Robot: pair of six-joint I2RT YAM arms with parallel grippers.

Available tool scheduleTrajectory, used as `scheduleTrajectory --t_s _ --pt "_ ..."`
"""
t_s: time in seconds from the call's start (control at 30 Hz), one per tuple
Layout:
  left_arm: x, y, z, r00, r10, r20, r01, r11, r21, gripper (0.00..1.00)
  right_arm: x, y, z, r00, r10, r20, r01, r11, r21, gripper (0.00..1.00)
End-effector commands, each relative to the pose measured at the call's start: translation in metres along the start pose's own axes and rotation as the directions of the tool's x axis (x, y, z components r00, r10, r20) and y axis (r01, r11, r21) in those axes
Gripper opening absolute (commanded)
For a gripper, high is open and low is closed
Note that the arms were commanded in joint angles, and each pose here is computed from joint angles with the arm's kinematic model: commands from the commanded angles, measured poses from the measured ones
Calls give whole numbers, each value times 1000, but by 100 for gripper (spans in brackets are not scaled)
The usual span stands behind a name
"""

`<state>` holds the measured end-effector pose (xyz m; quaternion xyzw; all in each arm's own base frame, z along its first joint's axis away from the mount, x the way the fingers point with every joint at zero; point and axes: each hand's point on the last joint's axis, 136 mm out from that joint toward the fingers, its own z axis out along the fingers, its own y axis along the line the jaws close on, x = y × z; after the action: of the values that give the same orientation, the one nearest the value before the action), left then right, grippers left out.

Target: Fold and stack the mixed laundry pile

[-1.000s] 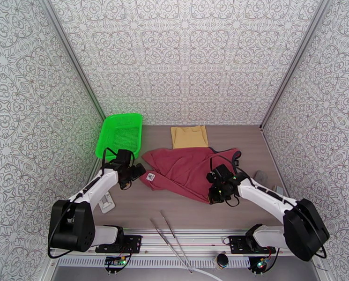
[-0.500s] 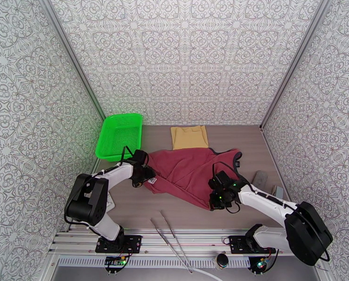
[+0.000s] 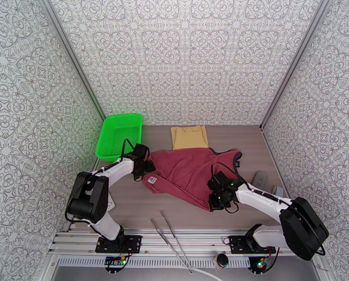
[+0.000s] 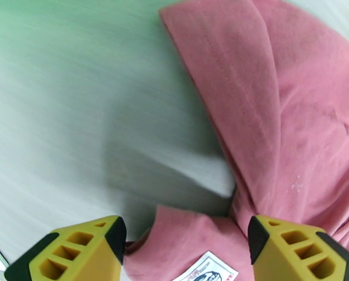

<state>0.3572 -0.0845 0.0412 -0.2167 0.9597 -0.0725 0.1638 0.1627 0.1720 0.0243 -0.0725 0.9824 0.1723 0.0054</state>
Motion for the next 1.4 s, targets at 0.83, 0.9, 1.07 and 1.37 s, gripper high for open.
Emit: scheduleTrajectory --t_s 0.83,0.9,1.07,1.37 --pt "112 50 -122 986 -19 165 21 1000 -13 40 -13 1 5 1000 3 20 -4 1000 28 0" --pt "134 60 -118 988 -60 145 62 998 -8 55 -13 1 6 1000 1 19 -1 1000 29 0" --pt "133 70 -141 974 -68 218 72 997 -13 65 -16 3 7 1000 -11 18 10 1000 24 0" --pt "57 10 -150 974 0 225 -15 998 66 66 -24 4 3 999 -8 39 6 999 38 0"
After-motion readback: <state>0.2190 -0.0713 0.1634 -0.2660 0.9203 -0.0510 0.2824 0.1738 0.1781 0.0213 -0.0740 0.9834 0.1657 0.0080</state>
